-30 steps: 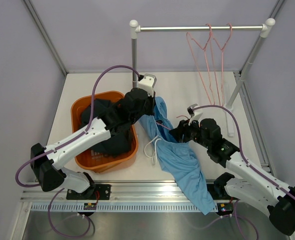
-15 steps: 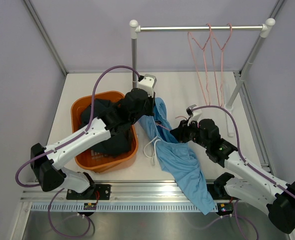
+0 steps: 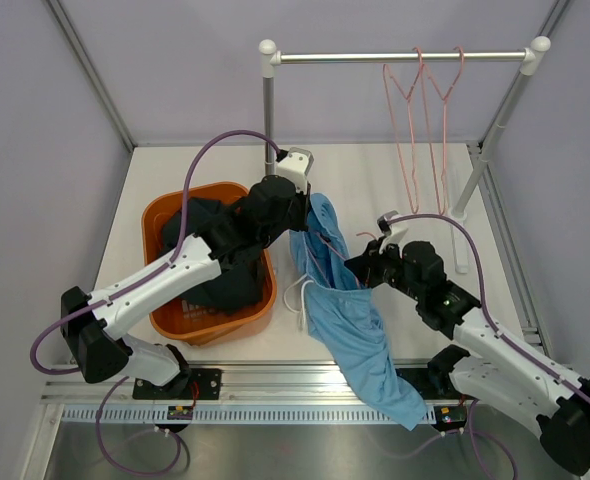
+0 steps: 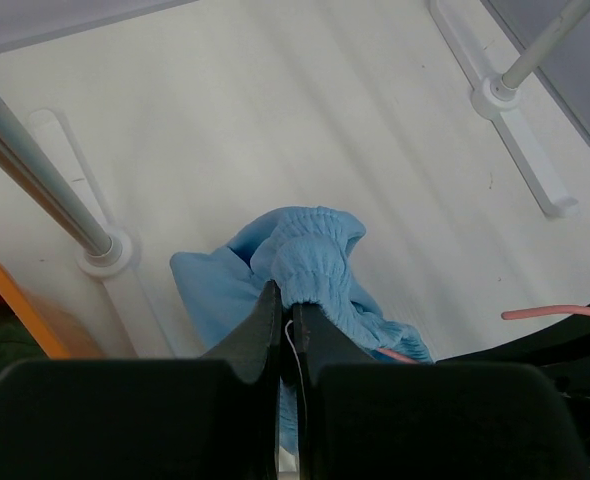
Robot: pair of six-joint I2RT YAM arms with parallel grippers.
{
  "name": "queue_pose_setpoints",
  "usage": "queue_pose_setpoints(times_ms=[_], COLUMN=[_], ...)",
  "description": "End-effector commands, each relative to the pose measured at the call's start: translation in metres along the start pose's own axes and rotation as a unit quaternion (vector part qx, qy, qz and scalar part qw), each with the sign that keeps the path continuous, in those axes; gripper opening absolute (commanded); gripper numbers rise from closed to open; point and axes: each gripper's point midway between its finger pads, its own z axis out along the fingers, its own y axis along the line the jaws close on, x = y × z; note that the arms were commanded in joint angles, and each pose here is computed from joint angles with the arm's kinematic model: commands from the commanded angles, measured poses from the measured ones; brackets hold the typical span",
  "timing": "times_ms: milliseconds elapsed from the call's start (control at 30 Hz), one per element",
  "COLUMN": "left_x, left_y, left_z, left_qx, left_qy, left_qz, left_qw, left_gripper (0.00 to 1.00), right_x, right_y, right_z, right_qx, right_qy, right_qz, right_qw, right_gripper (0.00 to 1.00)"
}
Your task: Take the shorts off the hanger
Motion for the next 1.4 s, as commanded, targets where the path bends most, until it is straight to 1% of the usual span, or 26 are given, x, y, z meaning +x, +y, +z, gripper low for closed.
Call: queue_pose_setpoints(times_ms=[0,67,100,133,167,200,233,267,400,533,633,833,967,1200,1367], left_x=[-0.045,-0.044,-0.044,-0.043,-0.04,-0.046,-0.041,-0.04,-0.046,-0.065,-0.071,-0.065,-0.055,-0.02,-0.007], left_y=[-0.008,-0.005,-0.003,0.001,0.003,0.003,0.004,0.005,0.014,0.029,0.041,0.057,0.055,0.039,0.02], left_z=[-0.01,-0.008,-0.008,-0.005,-0.003,-0.003,0.005,0.008,0.025,0.035,0.038,0.046,0.052,0.059,0.046], left_qx=[0.014,0.003,-0.004,-0.016,-0.024,-0.027,-0.036,-0.041,-0.068,-0.097,-0.11,-0.123,-0.115,-0.066,-0.031], left_qy=[-0.062,-0.061,-0.059,-0.057,-0.049,-0.052,-0.045,-0.041,-0.039,-0.047,-0.045,-0.03,-0.015,0.023,0.026], left_qz=[-0.017,-0.015,-0.014,-0.012,-0.008,-0.009,-0.005,-0.003,0.003,-0.001,-0.009,-0.011,-0.008,-0.026,-0.01], left_qw=[0.998,0.998,0.998,0.998,0.998,0.998,0.998,0.998,0.997,0.994,0.993,0.992,0.993,0.997,0.999], left_gripper=[0.0,0.0,0.0,0.0,0.0,0.0,0.0,0.0,0.0,0.0,0.0,0.0,0.0,0.0,0.0], right_x=[-0.037,-0.044,-0.052,-0.053,-0.066,-0.07,-0.069,-0.081,-0.095,-0.098,-0.099,-0.104,-0.111,-0.128,-0.137], right_y=[0.013,0.018,0.022,0.024,0.031,0.034,0.034,0.041,0.051,0.053,0.05,0.05,0.05,0.054,0.05], right_z=[-0.014,-0.023,-0.031,-0.036,-0.044,-0.048,-0.053,-0.061,-0.081,-0.096,-0.104,-0.115,-0.121,-0.12,-0.116], right_qx=[-0.006,-0.007,-0.013,-0.013,-0.022,-0.026,-0.024,-0.031,-0.041,-0.038,-0.028,-0.022,-0.02,-0.021,-0.004], right_qy=[-0.047,-0.047,-0.059,-0.055,-0.069,-0.073,-0.066,-0.078,-0.084,-0.087,-0.094,-0.108,-0.121,-0.146,-0.158], right_qz=[-0.007,-0.005,-0.007,-0.008,-0.011,-0.012,-0.014,-0.017,-0.025,-0.03,-0.03,-0.03,-0.032,-0.034,-0.026], right_qw=[0.999,0.999,0.998,0.998,0.997,0.997,0.997,0.996,0.995,0.995,0.995,0.993,0.992,0.988,0.987], right_gripper=[0.02,0.0,0.0,0.0,0.0,0.0,0.0,0.0,0.0,0.0,0.0,0.0,0.0,0.0,0.0])
